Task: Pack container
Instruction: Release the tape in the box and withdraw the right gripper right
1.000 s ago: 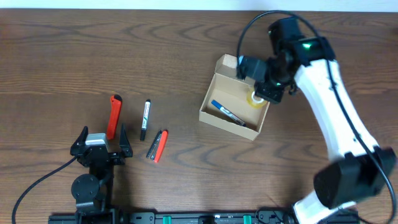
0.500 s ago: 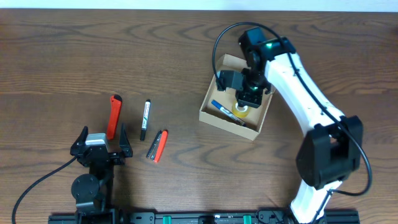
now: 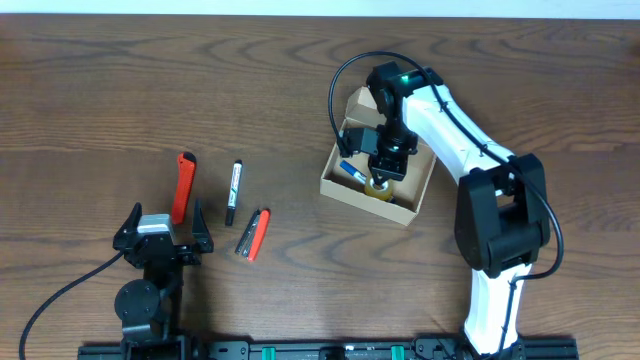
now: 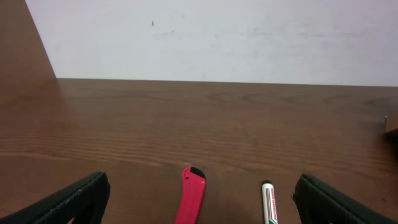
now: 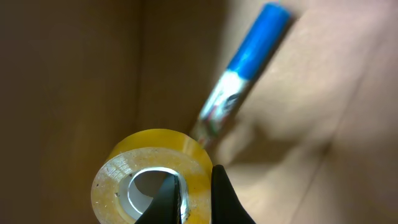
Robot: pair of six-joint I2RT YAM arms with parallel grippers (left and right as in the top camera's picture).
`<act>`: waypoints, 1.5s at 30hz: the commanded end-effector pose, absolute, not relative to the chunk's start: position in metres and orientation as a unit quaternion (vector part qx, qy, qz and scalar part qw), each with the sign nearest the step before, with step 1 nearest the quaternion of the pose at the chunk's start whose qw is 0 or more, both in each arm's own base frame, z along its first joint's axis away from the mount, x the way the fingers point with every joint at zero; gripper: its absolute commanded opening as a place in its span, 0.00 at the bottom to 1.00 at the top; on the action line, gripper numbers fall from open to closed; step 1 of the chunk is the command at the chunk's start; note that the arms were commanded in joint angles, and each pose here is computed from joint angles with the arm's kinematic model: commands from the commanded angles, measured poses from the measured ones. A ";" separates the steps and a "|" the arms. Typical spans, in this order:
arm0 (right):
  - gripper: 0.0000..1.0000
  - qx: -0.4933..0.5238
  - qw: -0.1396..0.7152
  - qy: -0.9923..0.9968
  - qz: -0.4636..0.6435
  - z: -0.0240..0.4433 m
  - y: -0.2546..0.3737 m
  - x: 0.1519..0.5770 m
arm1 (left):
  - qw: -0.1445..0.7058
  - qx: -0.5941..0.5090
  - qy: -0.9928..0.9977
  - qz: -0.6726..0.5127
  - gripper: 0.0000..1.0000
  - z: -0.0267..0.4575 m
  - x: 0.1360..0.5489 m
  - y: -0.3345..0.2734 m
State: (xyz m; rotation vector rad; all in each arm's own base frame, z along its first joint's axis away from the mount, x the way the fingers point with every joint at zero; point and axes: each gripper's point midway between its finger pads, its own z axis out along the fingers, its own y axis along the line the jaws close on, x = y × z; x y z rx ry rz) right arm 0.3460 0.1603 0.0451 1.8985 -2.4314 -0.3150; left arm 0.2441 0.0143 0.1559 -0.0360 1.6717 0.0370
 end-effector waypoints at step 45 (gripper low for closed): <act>0.99 0.288 -0.336 -0.894 -0.078 0.321 0.103 0.316 | 0.680 -0.023 0.733 0.003 0.95 0.156 0.246 0.012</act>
